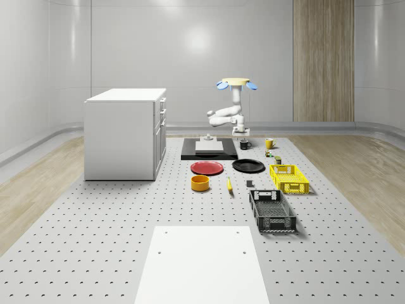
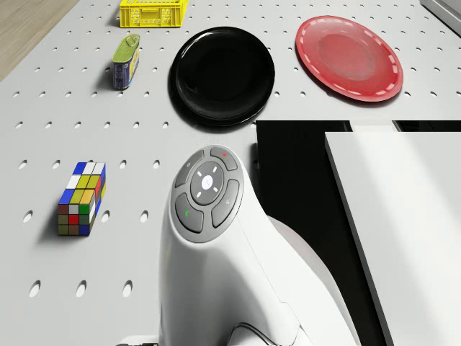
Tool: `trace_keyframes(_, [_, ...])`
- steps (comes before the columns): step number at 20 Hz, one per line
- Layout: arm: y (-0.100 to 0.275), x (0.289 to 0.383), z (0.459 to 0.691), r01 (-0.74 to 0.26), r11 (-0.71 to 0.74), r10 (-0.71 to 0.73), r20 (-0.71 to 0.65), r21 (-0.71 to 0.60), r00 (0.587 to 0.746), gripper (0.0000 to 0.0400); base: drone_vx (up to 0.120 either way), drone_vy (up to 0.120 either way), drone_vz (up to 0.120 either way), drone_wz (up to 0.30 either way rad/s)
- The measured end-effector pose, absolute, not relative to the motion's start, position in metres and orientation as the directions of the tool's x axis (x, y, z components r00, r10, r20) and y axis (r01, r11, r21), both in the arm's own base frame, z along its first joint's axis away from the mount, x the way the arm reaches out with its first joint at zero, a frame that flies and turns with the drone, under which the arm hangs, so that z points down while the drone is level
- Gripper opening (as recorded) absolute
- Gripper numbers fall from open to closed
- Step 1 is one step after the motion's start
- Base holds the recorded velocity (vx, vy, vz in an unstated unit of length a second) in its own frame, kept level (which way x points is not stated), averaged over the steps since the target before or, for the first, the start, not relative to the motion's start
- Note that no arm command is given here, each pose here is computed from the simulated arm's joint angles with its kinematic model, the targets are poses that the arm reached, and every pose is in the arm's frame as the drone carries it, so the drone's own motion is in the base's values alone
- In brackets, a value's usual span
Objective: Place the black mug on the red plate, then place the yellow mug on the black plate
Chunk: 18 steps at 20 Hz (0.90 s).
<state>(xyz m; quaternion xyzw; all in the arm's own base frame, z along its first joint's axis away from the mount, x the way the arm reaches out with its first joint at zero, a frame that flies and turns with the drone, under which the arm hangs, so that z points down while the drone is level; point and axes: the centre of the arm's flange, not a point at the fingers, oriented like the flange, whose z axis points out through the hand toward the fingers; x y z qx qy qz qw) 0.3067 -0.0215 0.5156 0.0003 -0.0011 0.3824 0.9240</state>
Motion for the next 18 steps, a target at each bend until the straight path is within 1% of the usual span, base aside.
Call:
trace_keyframes(3, [-0.021,0.3067,0.528,-0.707,0.708,0.707,0.002,0.000,0.708,0.0400,0.000,0.000,0.000,0.000])
trace_keyframes(7, [-0.017,0.3068,0.537,-0.707,0.707,0.707,0.002,0.000,0.707,0.0400,0.000,0.000,0.000,0.000])
trace_keyframes(18, [-0.014,0.3068,0.544,-0.707,0.707,0.707,0.002,0.000,0.707,0.0400,0.000,0.000,0.000,0.000])
